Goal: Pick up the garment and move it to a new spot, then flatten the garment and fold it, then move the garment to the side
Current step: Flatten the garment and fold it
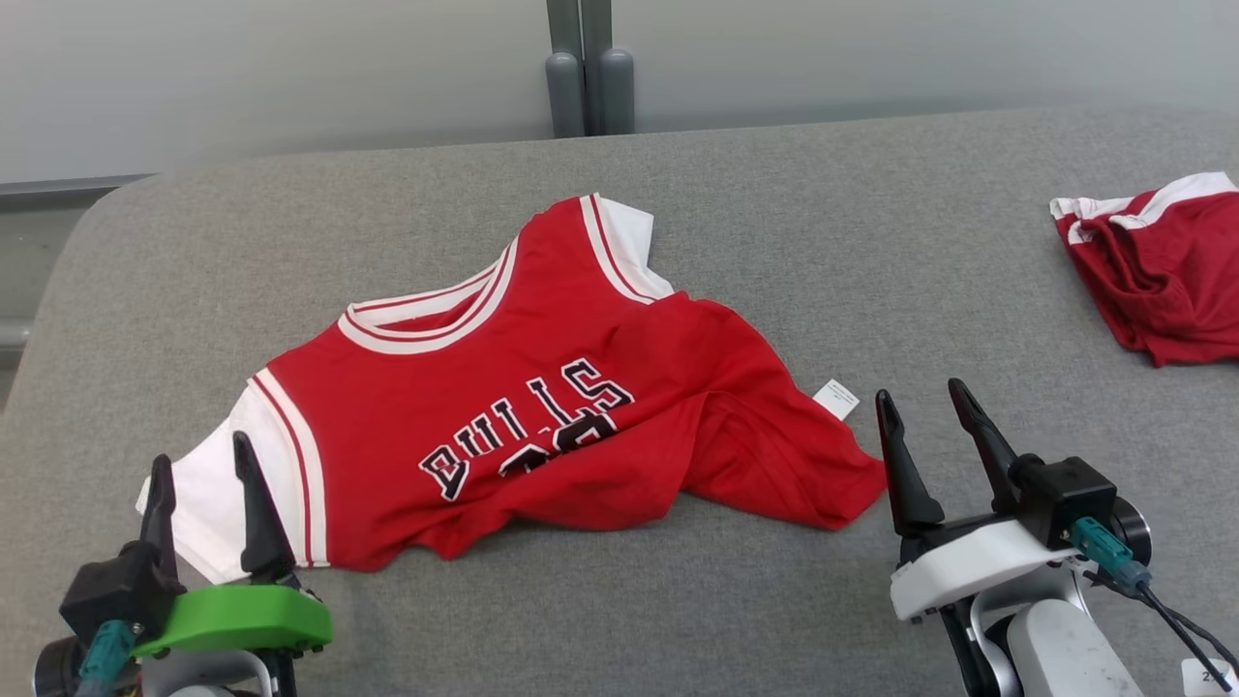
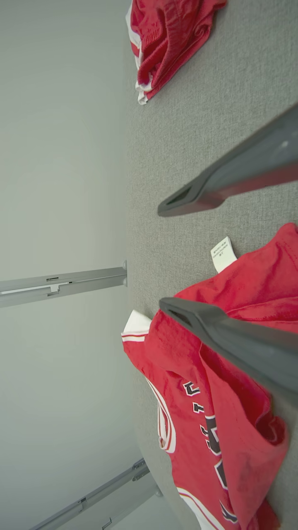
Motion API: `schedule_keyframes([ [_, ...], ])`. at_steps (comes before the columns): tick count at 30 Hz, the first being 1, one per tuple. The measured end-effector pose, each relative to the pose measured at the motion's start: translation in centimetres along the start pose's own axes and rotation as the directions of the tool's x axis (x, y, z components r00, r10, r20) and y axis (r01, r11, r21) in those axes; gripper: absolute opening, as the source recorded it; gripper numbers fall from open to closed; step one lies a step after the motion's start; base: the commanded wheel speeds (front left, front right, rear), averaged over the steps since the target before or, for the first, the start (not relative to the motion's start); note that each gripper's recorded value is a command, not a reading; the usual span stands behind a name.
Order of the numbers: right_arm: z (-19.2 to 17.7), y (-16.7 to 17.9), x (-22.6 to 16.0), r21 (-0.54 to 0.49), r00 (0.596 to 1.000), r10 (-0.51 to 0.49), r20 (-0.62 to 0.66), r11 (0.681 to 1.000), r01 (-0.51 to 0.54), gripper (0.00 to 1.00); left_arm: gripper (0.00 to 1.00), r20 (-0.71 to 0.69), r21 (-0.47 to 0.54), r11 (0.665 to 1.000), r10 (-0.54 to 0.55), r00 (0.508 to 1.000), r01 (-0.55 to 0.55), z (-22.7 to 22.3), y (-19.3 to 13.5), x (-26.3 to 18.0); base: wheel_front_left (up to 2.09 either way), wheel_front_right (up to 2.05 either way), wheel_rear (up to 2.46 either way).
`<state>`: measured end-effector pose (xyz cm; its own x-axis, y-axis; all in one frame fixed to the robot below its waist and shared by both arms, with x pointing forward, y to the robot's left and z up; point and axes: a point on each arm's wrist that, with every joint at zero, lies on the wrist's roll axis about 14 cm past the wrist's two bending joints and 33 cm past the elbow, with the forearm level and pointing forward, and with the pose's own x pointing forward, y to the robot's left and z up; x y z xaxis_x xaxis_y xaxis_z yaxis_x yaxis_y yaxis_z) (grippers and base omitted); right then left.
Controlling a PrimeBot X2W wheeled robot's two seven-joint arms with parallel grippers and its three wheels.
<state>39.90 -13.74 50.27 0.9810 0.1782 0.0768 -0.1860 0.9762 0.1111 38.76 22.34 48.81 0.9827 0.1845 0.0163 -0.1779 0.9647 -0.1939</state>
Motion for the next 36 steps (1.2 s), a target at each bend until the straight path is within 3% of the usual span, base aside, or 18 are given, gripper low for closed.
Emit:
schedule_keyframes([
  [5, -0.6, 1.8, 0.0, 0.026, 0.999, 0.049, -0.017, 0.998, -0.048, 1.0, 1.0, -0.007, -0.002, 0.999, -0.039, 0.999, 0.039, -0.3, -1.1, -1.6, 0.0, 0.0, 0.0],
  [9, -2.6, 5.4, -0.4, 0.068, 0.985, 0.154, -0.077, 0.987, -0.149, 1.0, 1.0, -0.013, -0.013, 0.999, -0.044, 0.999, 0.044, -0.4, -1.4, -2.4, 0.0, 0.0, 0.0],
  [16, -7.5, 12.2, -2.3, 0.167, 0.909, 0.352, -0.224, 0.933, -0.32, 1.0, 1.0, -0.015, -0.019, 1.0, -0.013, 1.0, 0.012, -0.3, -0.4, -3.3, 0.0, 0.0, 0.0],
  [27, -10.6, 15.7, -0.5, 0.194, 0.826, 0.463, -0.321, 0.886, -0.421, 1.0, 1.0, -0.013, -0.01, 0.996, 0.093, 0.996, -0.094, -0.1, 2.8, -4.7, 0.0, 0.0, 0.0],
  [28, -10.9, 15.9, -0.2, 0.193, 0.819, 0.47, -0.33, 0.882, -0.429, 0.94, 1.0, -0.014, -0.007, 0.995, 0.103, 0.995, -0.103, -0.1, 3.1, -4.8, 0.0, 0.0, 0.0],
  [29, -11.1, 16.1, 0.0, 0.191, 0.813, 0.475, -0.336, 0.88, -0.435, 0.47, 1.0, -0.014, -0.006, 0.994, 0.109, 0.994, -0.109, -0.1, 3.3, -4.9, 0.0, 0.0, 0.0],
  [31, -11.4, 16.5, 0.3, 0.198, 0.805, 0.485, -0.341, 0.874, -0.443, 0.0, 1.0, -0.017, -0.003, 0.993, 0.121, 0.992, -0.121, -0.1, 3.6, -5.0, 0.0, 0.0, 0.0],
  [36, -10.9, 16.3, 1.0, 0.205, 0.817, 0.478, -0.323, 0.878, -0.433, 0.0, 1.0, -0.026, 0.0, 0.992, 0.128, 0.991, -0.128, -0.4, 3.7, -4.7, 0.0, 0.0, 0.0],
])
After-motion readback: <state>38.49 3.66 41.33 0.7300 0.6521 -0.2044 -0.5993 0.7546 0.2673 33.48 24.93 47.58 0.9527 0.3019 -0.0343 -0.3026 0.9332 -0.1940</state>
